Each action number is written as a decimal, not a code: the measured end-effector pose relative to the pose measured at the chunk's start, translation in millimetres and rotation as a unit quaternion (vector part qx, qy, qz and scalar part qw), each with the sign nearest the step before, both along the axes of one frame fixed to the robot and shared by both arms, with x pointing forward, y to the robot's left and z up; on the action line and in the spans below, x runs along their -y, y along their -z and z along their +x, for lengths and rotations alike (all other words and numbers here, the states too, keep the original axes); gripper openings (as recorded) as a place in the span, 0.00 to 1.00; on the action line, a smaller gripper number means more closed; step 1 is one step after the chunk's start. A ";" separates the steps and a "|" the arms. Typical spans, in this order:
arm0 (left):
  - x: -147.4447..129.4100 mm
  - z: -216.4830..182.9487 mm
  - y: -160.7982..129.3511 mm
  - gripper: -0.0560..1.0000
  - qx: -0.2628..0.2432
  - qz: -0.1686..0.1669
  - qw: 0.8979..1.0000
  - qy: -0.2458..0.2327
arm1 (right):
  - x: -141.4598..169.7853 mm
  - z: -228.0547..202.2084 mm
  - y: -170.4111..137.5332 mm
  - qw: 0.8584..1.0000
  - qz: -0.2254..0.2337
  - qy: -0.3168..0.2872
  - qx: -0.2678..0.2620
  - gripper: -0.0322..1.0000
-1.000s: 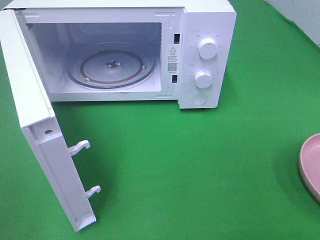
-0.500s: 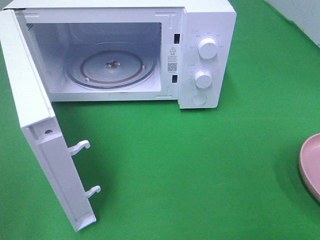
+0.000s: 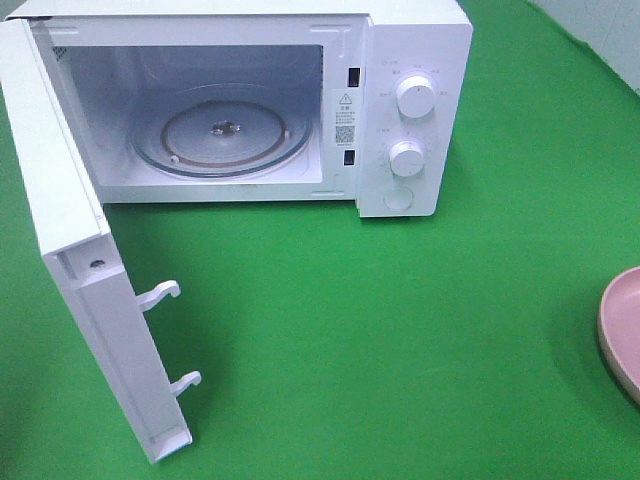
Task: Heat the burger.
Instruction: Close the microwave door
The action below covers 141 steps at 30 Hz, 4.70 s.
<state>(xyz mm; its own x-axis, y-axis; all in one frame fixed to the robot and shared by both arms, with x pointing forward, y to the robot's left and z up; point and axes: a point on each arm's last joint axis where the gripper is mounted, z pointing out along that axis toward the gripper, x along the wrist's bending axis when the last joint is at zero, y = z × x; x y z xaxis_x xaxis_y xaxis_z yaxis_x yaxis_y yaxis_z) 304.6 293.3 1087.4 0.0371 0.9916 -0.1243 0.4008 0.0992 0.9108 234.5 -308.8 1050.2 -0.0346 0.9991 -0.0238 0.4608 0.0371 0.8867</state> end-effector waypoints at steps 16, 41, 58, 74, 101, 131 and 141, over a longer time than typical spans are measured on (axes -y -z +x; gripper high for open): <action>-9.1 44.7 48.4 0.05 0.074 -0.001 0.996 -0.047 | -0.1 0.0 0.0 1.000 0.000 -0.001 0.000 0.75; 5.6 113.7 107.5 0.05 0.165 0.033 0.984 0.059 | -0.1 0.0 0.0 1.000 0.000 -0.001 0.000 0.75; 44.9 142.8 141.6 0.05 0.103 0.006 0.983 0.153 | -0.2 0.0 0.0 1.000 0.000 -0.001 0.000 0.75; 121.1 165.9 153.3 0.05 0.124 0.001 0.979 0.165 | -0.2 0.0 0.0 1.000 0.000 -0.001 0.000 0.75; 231.2 257.3 142.0 0.05 0.144 -0.054 0.970 0.190 | -0.2 0.0 0.0 1.000 0.000 -0.001 0.000 0.75; 270.7 269.4 126.7 0.05 0.132 -0.010 0.963 0.234 | -0.2 0.0 0.0 1.000 0.000 -0.001 0.000 0.75; 291.5 223.8 130.8 0.29 0.007 0.042 0.945 0.324 | -0.2 0.0 0.0 1.000 0.000 -0.001 0.000 0.75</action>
